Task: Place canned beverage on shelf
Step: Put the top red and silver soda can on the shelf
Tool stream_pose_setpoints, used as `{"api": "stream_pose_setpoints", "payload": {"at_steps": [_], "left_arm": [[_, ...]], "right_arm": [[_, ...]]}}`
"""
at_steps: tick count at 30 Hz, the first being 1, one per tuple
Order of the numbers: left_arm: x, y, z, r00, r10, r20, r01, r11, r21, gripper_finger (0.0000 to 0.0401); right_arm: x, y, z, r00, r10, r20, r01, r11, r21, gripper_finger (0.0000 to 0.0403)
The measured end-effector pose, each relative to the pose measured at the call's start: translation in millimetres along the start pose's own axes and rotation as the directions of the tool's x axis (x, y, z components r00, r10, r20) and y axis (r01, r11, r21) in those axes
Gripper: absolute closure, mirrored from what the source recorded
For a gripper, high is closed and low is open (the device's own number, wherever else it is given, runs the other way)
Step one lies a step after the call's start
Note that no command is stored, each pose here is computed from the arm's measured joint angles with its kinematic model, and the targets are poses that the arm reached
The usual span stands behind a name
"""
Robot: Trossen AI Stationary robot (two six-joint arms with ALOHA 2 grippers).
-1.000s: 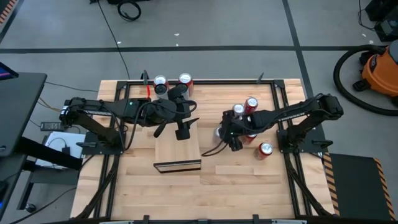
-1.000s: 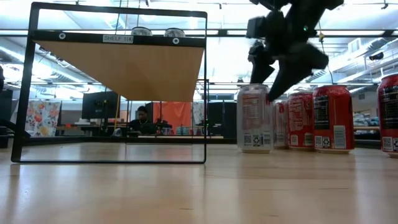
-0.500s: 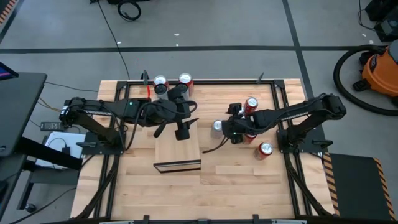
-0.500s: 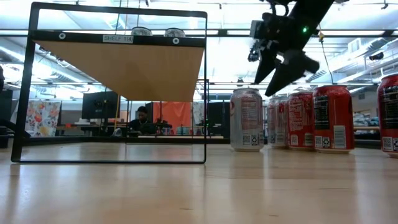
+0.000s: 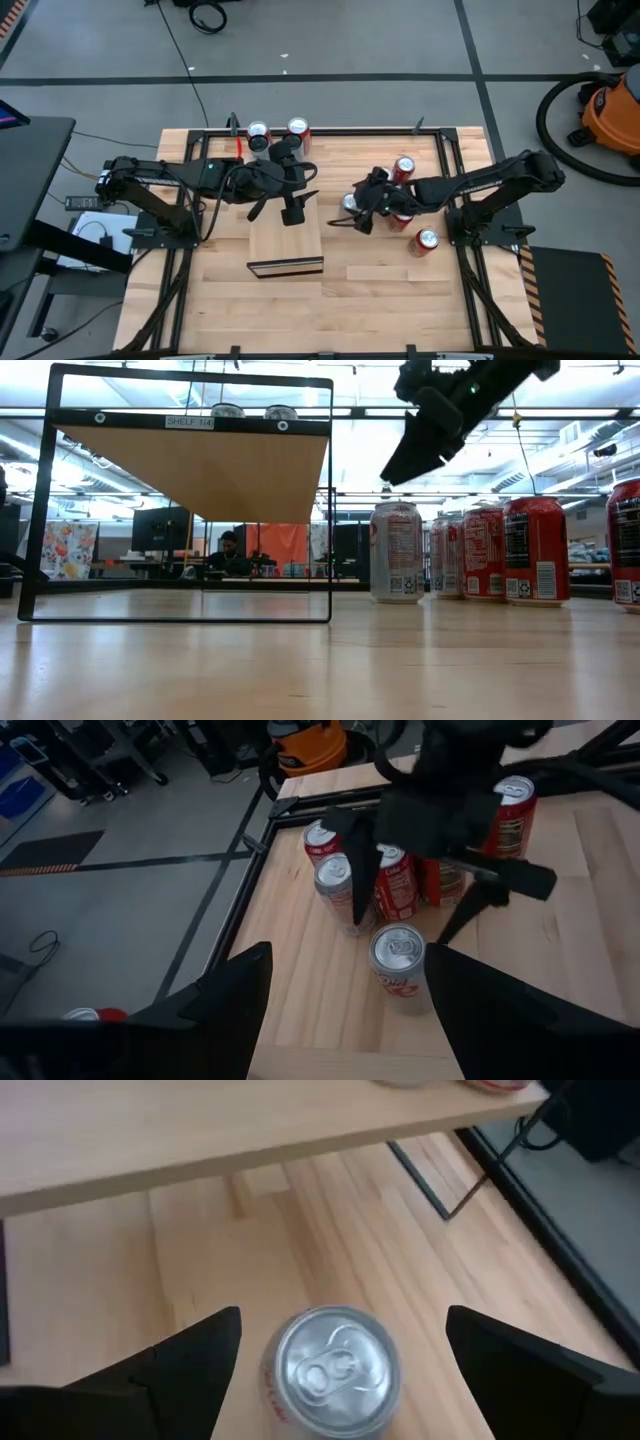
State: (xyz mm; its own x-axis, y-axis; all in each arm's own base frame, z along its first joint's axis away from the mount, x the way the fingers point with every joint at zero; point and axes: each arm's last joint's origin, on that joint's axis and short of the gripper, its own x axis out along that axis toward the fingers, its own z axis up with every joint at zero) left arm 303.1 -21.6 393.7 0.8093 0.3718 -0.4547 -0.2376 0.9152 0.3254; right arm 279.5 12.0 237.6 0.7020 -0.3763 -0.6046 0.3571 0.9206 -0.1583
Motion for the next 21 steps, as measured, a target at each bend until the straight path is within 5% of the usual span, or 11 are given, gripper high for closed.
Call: {"api": "stream_pose_setpoints", "payload": {"at_steps": [5, 10, 21], "left_arm": [[0.0, -0.1, -0.6, 1.0, -0.001, -0.006, 0.001, 1.0, -0.002, 0.0129], [0.0, -0.1, -0.8, 1.0, -0.001, -0.008, 0.001, 1.0, -0.002, 0.0129], [0.0, -0.1, -0.9, 1.0, -0.001, -0.008, 0.001, 1.0, -0.003, 0.0129]], "right_arm": [[14.1, -3.3, -11.3, 0.999, -0.044, 0.033, 0.042, 0.997, 0.059, 0.0039], [25.1, -7.9, -22.3, 1.0, 0.028, 0.007, -0.028, 0.995, 0.097, 0.0039], [30.3, -18.0, -37.1, 0.992, 0.06, -0.115, -0.079, 0.981, -0.177, 0.0042]]}}
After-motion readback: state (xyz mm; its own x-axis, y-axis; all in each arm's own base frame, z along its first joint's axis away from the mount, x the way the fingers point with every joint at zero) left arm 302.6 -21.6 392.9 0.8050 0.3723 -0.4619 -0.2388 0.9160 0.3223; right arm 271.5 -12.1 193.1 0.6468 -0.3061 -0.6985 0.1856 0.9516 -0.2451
